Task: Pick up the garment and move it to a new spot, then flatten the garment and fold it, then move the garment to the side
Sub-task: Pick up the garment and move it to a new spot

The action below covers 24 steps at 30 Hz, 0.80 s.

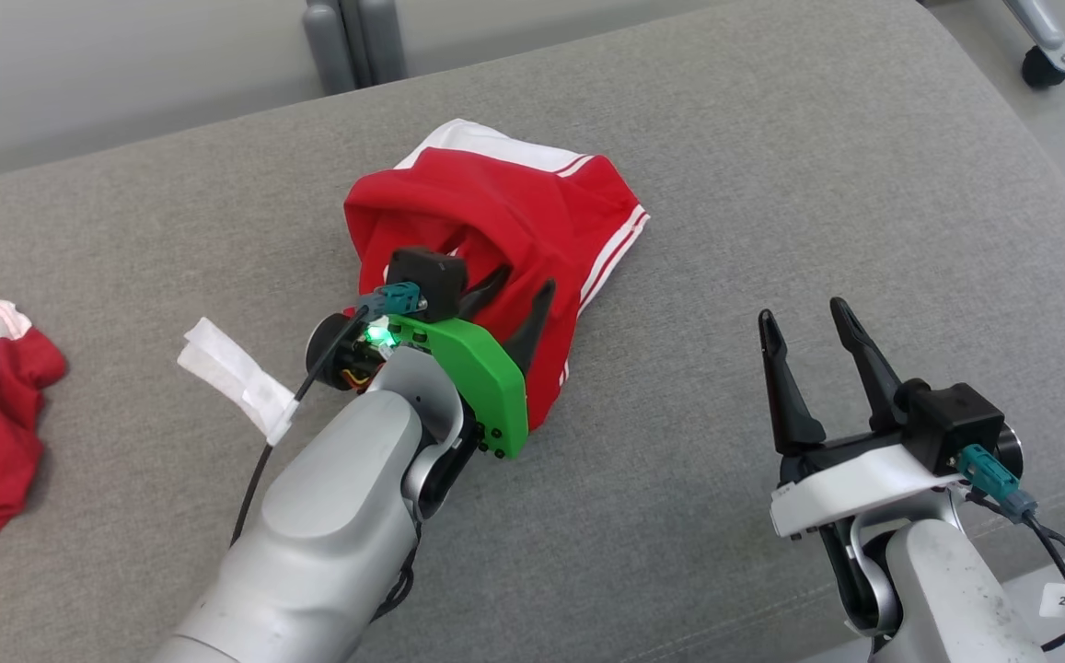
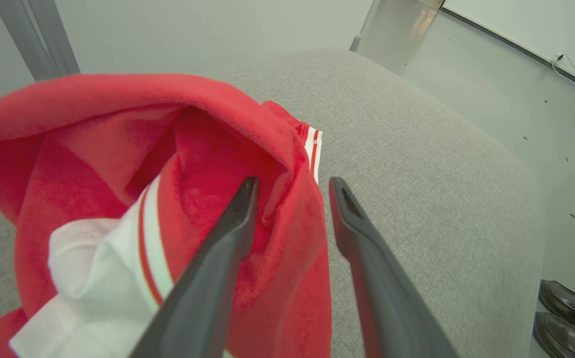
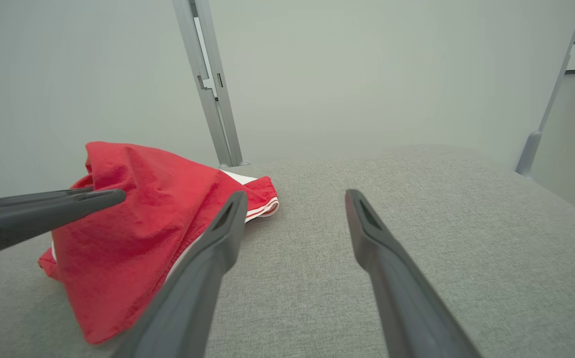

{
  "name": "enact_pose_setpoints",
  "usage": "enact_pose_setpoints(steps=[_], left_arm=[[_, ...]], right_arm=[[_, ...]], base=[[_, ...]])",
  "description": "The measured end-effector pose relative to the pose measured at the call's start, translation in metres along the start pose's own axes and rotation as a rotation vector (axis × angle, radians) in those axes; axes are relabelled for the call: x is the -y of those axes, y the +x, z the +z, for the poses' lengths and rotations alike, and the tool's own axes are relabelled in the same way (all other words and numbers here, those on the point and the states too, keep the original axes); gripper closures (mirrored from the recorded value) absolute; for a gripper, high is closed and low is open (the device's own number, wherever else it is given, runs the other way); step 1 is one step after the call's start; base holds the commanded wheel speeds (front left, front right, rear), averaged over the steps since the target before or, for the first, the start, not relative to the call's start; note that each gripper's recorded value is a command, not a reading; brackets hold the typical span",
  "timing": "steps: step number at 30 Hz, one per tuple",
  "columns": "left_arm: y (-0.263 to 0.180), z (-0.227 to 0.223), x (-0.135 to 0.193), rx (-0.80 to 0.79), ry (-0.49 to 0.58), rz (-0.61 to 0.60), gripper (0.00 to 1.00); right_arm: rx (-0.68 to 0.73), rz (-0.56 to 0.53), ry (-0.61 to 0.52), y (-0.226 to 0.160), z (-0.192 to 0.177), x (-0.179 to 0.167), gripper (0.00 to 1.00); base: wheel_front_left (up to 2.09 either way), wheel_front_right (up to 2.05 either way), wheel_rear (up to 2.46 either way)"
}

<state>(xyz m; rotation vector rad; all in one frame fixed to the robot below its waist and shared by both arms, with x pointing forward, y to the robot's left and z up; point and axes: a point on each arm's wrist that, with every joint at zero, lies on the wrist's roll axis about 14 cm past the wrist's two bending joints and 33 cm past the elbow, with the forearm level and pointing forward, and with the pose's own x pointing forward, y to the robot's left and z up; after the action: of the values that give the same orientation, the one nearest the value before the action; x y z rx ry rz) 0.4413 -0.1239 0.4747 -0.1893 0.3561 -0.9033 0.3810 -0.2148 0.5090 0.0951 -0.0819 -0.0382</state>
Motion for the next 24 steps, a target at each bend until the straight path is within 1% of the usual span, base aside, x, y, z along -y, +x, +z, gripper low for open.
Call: enact_pose_setpoints(steps=[3,5,8,12,17,18,20,24], left_arm=[[-0.006,0.011,-0.002,0.077,-0.025,0.007,0.0],[-0.013,0.026,-0.005,0.164,-0.043,0.019,0.0],[-0.034,0.044,-0.021,0.279,-0.036,0.058,0.0],[-0.076,0.05,-0.058,0.36,-0.027,0.193,0.0],[-0.141,0.079,-0.087,0.536,-0.028,0.354,0.0],[-0.157,0.075,-0.094,0.546,-0.016,0.403,0.0],[-0.182,0.066,-0.104,0.56,-0.031,0.48,0.0],[-0.217,0.056,-0.11,0.577,-0.002,0.574,0.0]], right_arm=[[0.003,0.013,0.004,0.004,0.0,-0.004,0.0],[0.004,0.02,0.006,0.005,0.0,-0.007,0.0],[0.005,0.027,0.005,0.006,0.0,-0.009,0.0],[0.008,0.036,0.007,0.006,0.0,-0.013,0.0],[0.034,0.04,0.005,0.007,0.008,-0.014,0.0],[0.033,0.042,0.004,0.006,0.008,-0.015,0.0],[0.039,0.044,0.002,0.006,0.01,-0.016,0.0],[0.049,0.066,0.001,0.005,0.013,-0.023,0.0]], base=[[0.0,0.0,0.0],[0.0,0.0,0.0],[0.0,0.0,0.0],[0.0,0.0,0.0],[0.0,0.0,0.0],[0.0,0.0,0.0],[0.0,0.0,0.0],[0.0,0.0,0.0]])
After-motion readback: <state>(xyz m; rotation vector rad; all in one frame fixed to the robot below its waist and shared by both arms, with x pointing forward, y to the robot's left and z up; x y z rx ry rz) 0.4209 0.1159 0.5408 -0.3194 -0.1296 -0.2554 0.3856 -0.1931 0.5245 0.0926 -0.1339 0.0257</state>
